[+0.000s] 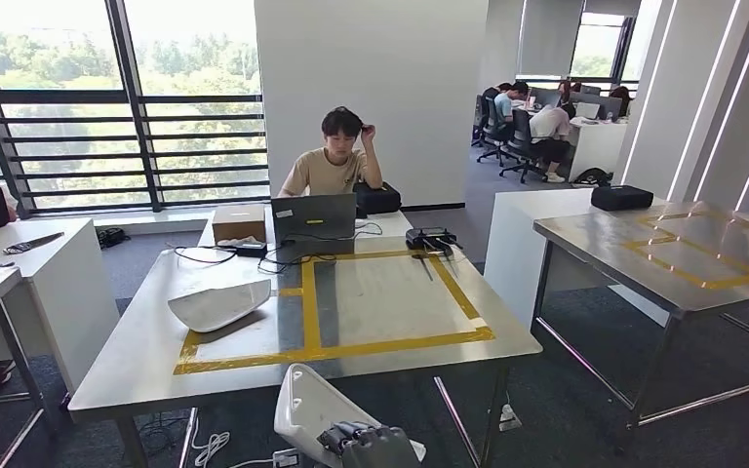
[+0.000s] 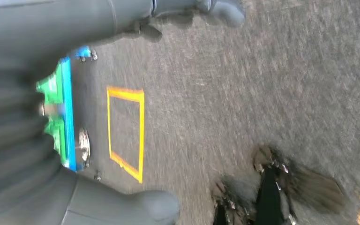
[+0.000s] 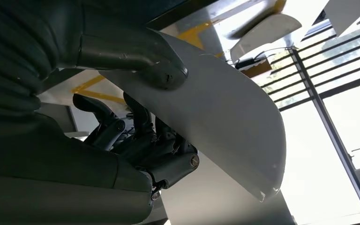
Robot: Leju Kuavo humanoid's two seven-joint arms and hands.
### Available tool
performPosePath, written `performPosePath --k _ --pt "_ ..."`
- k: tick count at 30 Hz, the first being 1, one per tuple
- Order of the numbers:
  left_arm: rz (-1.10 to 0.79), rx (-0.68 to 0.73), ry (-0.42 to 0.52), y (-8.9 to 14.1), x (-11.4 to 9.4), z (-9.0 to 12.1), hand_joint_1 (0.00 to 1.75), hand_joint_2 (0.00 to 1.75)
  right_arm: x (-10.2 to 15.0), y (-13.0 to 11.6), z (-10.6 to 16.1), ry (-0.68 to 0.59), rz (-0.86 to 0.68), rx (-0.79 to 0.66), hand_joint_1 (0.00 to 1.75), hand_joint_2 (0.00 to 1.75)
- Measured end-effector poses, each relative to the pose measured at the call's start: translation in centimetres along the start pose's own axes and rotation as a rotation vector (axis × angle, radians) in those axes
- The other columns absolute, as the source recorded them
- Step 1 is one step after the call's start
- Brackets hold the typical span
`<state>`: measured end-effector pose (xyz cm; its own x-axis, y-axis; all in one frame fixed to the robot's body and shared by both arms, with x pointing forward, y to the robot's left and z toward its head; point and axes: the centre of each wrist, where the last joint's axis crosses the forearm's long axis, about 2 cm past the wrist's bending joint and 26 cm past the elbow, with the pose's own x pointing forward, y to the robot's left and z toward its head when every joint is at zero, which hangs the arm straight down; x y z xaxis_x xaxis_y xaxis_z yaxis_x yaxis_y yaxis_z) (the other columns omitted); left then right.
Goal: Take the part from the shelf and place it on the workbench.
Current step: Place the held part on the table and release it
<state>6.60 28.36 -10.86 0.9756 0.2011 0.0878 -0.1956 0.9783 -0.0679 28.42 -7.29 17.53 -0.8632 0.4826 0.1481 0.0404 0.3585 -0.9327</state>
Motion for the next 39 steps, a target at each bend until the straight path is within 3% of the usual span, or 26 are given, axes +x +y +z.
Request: performPosePath --k 16,39 --pt "0.005 -0.009 -0.004 0.0 0.2 0.0 0.00 1.75 -3.7 -2.8 -1.2 0.082 -0.051 -0.083 1.75 1.75" --pt "0.013 -0.003 -0.007 1.1 -0.4 0.0 0.00 1.75 -5.9 -2.7 -2.1 0.114 -0.075 -0.060 1.75 1.75"
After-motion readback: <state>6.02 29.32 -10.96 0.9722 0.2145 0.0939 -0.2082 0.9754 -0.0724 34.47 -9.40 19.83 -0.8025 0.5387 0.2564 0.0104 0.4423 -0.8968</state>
